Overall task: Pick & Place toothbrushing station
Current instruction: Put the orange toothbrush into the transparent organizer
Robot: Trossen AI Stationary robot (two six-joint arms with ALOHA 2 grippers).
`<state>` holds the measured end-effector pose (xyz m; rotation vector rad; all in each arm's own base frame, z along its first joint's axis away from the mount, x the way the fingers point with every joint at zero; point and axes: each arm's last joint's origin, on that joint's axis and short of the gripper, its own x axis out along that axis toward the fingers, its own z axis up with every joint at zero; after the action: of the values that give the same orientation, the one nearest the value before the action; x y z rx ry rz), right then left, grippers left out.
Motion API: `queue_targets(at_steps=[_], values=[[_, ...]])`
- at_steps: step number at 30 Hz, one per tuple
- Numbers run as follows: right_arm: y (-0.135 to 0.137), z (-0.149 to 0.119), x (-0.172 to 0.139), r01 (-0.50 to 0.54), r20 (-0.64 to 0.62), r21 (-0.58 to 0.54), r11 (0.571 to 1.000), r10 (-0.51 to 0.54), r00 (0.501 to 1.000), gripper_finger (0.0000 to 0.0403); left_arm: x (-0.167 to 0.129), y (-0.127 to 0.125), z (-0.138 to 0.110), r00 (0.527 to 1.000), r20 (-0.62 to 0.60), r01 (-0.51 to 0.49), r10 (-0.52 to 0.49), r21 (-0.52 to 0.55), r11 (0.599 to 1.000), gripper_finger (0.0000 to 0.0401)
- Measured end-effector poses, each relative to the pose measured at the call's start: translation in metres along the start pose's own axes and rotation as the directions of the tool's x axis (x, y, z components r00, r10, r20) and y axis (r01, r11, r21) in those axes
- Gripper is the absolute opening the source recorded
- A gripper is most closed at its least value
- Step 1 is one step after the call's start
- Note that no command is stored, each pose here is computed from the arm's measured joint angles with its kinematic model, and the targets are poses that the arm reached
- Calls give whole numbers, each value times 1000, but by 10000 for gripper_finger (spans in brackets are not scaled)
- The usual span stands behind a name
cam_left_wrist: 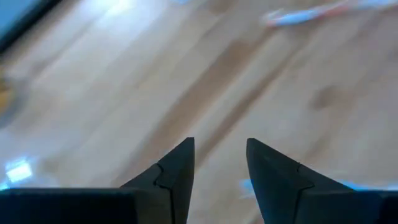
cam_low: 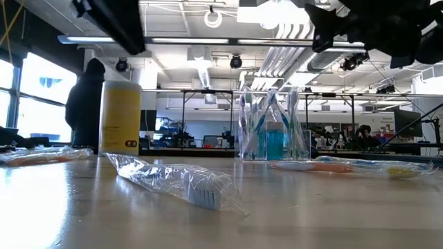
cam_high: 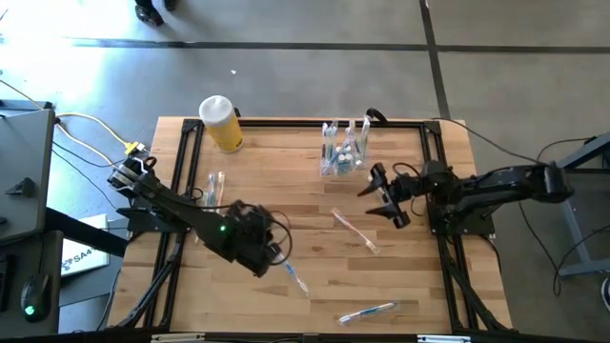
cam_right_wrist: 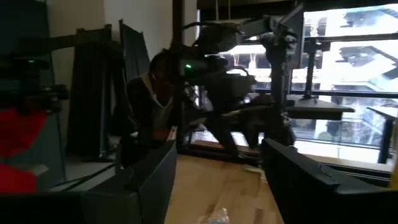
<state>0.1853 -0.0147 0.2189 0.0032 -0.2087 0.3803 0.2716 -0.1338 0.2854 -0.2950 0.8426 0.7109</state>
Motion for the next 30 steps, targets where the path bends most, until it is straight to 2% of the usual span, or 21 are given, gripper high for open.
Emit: queue_targets(at_steps=[4, 8, 11, 15, 21, 26, 30], values=[[12, 0, 6, -57, 7, 12, 998, 57, 998, 226, 0, 18, -7, 987, -54, -153, 154, 36, 988, 140], [22, -1, 10, -76, 10, 25, 997, 75, 997, 226, 6, 33, -11, 955, -115, -284, 275, -69, 956, 140], [27, -4, 12, -57, -9, 44, 997, 57, 998, 226, 10, 43, -10, 922, -171, -373, 348, -141, 917, 140], [32, -6, 14, -35, -31, 54, 998, 37, 999, 226, 20, 46, -8, 915, -196, -390, 354, -194, 900, 140], [37, -11, 16, -4, -76, 74, 997, 10, 997, 226, 38, 56, -4, 888, -242, -425, 391, -107, 899, 140], [43, -15, 17, 4, -116, 96, 995, 7, 993, 226, 58, 74, -3, 811, -394, -508, 433, -107, 855, 140], [49, -17, 18, 4, -129, 103, 995, 9, 992, 226, 79, 95, 2, 733, -512, -548, 448, -53, 835, 140]])
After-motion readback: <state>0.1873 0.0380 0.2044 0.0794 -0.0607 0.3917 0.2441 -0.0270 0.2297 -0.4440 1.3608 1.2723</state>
